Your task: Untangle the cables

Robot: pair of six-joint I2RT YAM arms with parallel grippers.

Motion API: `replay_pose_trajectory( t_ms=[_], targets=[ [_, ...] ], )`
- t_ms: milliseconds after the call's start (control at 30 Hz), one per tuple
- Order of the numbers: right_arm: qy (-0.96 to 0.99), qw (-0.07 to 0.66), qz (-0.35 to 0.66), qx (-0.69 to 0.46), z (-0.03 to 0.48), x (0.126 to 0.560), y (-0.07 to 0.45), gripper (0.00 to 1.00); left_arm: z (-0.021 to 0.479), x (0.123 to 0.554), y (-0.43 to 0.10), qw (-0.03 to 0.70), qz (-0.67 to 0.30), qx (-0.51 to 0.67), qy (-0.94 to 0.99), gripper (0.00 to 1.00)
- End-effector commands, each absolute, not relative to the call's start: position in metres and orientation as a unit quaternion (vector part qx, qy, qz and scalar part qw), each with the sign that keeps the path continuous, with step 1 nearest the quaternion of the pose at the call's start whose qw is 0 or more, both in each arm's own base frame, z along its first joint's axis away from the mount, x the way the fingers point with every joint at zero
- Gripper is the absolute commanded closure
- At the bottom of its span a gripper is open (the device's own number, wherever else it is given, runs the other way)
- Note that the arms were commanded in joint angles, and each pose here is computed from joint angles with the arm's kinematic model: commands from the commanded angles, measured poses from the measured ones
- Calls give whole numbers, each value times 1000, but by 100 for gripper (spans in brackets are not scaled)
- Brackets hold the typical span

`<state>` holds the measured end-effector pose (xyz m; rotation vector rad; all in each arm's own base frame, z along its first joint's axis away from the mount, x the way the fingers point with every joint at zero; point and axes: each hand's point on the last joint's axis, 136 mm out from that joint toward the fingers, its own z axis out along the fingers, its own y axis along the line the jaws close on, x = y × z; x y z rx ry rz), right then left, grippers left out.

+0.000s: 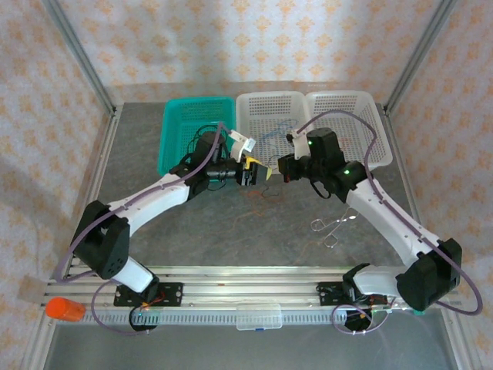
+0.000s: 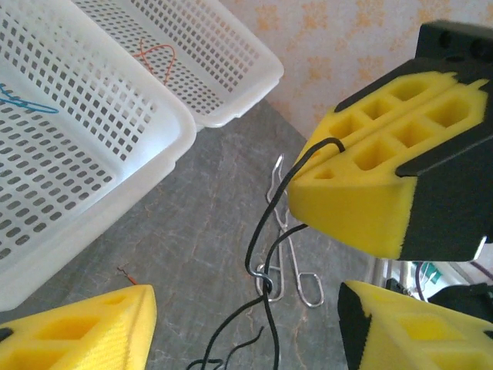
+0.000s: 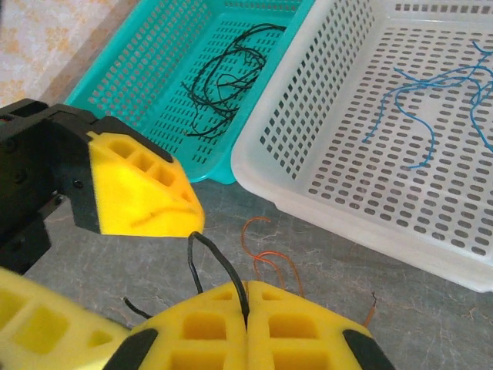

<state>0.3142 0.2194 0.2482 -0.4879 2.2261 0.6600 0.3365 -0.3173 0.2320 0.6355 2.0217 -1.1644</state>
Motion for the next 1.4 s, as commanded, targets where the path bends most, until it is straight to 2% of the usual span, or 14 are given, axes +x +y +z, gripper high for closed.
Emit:
replay_pose_trajectory(
  t_ms=[0, 133, 333, 433, 700, 1067, 1233, 1367],
  targets=[
    [864, 367, 264, -221, 255, 310, 224, 100, 245, 334, -325, 356, -451, 282, 768, 37],
    [862, 360, 272, -230, 255, 306, 227, 100, 241, 337, -326, 352, -441, 289, 773, 39],
    [863, 360, 271, -230, 253, 307, 226, 100, 239, 339, -328, 349, -443, 292, 772, 61],
    [863, 360, 273, -227, 252, 307, 227, 100, 242, 340, -330, 352, -449, 291, 768, 69],
    [861, 353, 282, -231, 250, 305, 230, 100, 242, 342, -333, 351, -454, 289, 766, 75],
    [860, 358, 283, -227, 253, 303, 228, 100, 248, 350, -331, 370, -448, 274, 766, 100],
    [859, 370, 279, -217, 260, 304, 225, 100, 256, 355, -328, 383, -441, 265, 767, 100],
    [850, 401, 282, -194, 276, 311, 222, 68, 272, 354, -328, 396, -445, 265, 758, 100]
  ],
)
